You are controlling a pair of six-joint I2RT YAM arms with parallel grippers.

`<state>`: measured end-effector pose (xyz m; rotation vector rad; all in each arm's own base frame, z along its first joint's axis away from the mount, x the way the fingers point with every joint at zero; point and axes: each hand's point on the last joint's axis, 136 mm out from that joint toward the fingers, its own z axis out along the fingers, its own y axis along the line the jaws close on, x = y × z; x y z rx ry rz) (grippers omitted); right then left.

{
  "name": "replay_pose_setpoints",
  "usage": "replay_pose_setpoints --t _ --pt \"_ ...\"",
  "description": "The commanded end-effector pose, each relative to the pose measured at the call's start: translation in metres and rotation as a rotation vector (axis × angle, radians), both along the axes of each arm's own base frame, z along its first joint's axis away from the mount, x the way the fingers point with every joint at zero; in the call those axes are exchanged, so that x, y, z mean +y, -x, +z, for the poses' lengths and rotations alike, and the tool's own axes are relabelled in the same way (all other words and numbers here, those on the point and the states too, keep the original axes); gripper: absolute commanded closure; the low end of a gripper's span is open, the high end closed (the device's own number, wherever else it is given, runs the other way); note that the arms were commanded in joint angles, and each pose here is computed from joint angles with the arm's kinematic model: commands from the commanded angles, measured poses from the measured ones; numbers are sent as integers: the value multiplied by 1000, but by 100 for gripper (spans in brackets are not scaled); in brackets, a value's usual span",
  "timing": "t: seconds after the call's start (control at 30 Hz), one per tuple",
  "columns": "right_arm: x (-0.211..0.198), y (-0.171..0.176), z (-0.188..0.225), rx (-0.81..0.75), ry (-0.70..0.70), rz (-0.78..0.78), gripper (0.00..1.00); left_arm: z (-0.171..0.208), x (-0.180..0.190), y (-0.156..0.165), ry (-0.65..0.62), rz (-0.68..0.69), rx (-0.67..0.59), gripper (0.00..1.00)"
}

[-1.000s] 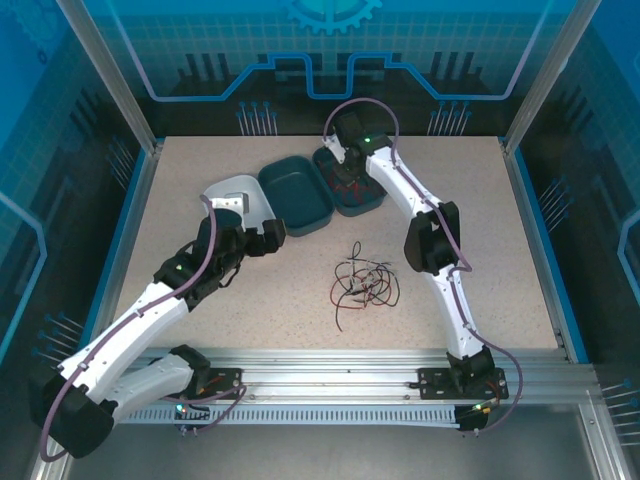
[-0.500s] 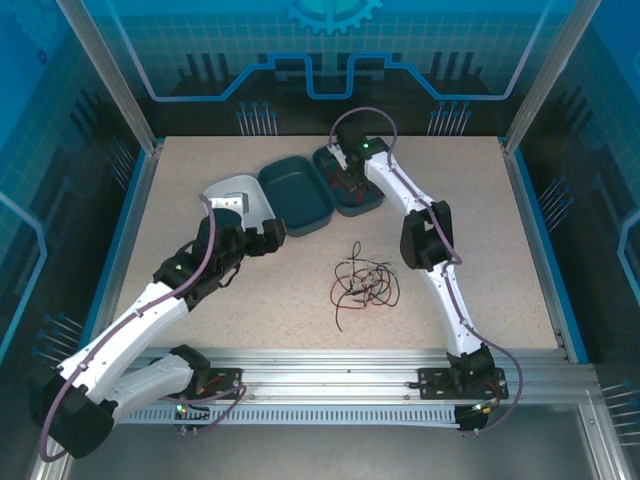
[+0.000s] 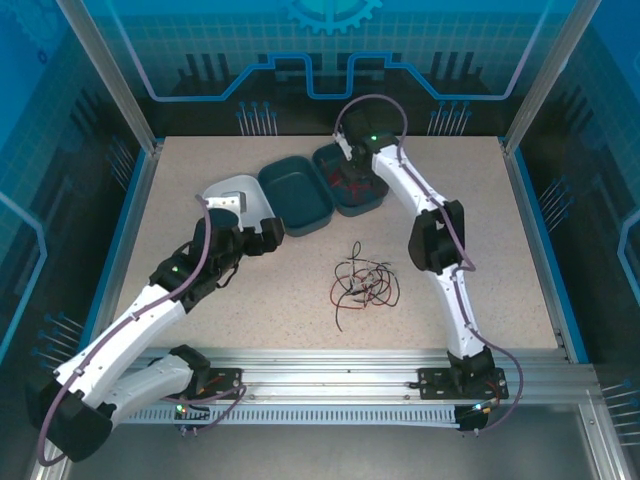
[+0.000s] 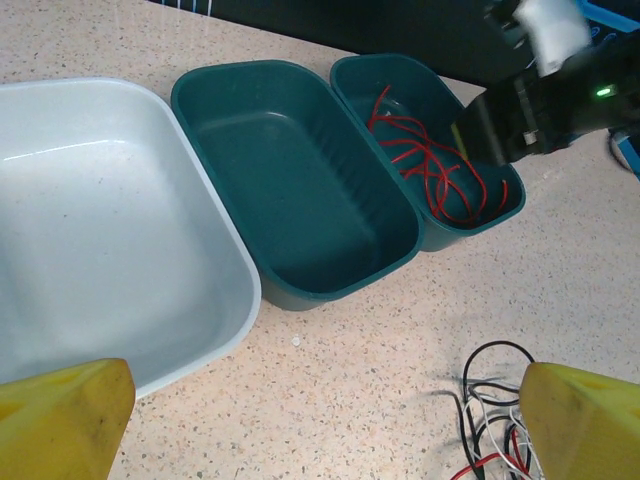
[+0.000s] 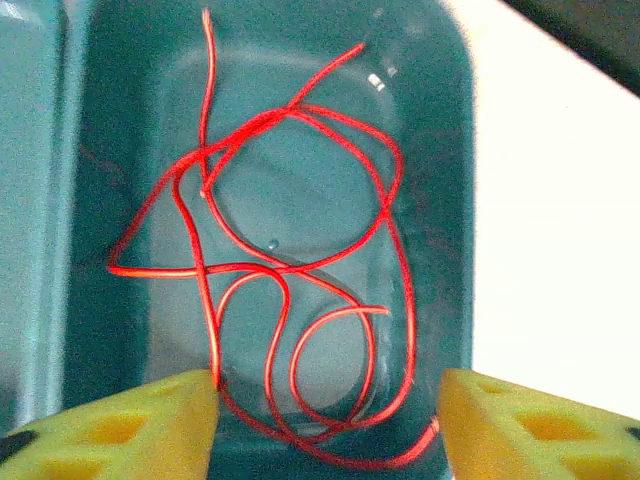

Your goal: Untangle the cables

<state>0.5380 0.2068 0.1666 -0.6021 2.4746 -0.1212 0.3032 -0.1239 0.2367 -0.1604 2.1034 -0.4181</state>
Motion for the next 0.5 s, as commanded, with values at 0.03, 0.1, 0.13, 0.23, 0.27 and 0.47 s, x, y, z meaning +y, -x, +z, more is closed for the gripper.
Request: replay_pose_setpoints --t 0.03,0.1,0.13,0.23,0.27,0.47 --pt "4 21 59 -100 -72 -9 16 16 5 1 11 15 -29 1" --pt "3 33 69 -110 -93 -16 0 16 6 1 7 20 -32 1" --pt "1 39 71 -109 -106 -25 0 17 7 0 5 23 -37 1" --pt "2 58 75 -127 -140 -20 0 21 9 0 3 36 -45 1" --pt "1 65 78 -139 -153 -24 0 23 9 0 5 38 -49 1" --pt "-19 113 78 -168 -181 -79 0 24 16 2 -6 63 -63 1"
